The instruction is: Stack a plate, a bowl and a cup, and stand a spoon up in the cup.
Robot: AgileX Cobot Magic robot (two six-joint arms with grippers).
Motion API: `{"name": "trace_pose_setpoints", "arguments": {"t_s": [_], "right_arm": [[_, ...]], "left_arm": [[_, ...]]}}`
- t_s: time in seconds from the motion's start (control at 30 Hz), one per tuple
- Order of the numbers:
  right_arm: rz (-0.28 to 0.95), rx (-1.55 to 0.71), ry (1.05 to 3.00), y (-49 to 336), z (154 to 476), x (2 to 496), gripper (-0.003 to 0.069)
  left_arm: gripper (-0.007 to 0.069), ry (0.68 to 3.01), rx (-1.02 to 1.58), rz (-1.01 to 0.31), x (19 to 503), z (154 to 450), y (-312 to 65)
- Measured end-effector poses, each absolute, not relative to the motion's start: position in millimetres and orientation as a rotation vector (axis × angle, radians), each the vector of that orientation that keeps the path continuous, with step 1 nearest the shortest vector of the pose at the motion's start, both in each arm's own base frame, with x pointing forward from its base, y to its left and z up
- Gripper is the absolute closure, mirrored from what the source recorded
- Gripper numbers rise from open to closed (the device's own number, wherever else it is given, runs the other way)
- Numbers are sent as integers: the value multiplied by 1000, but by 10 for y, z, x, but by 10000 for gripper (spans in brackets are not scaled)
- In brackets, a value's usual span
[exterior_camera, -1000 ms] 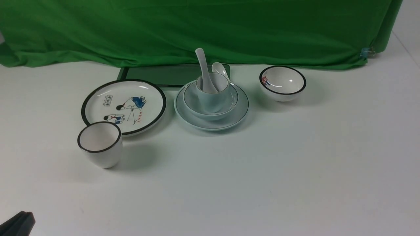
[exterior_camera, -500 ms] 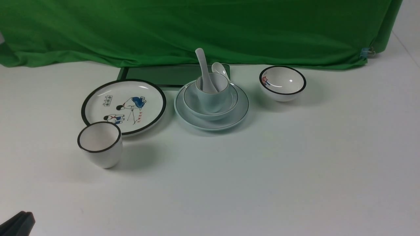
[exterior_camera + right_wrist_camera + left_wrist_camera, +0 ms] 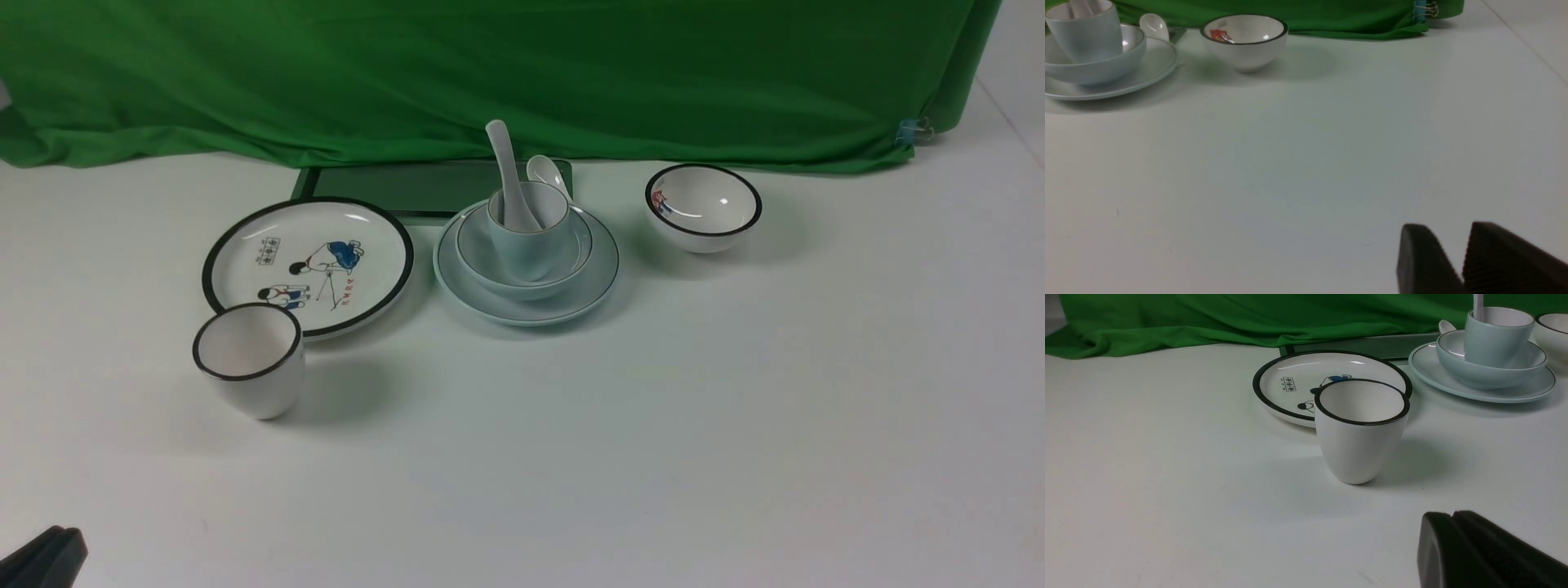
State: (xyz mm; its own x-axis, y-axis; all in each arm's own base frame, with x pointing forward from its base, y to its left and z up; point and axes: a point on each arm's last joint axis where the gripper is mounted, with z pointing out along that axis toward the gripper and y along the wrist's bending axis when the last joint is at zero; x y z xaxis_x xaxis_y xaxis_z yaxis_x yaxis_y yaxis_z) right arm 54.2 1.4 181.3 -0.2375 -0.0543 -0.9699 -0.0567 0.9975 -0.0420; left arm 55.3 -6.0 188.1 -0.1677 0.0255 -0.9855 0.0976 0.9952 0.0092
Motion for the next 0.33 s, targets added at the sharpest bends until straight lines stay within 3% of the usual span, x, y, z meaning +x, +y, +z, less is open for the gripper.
{"name": "trace_pose_setpoints", "arguments": {"t_s": [0.33], "right_arm": [[2,-81,1811,14,1813,542,425]], "left_arm": [[657,1739,92,-64,553,1881,-60]]}}
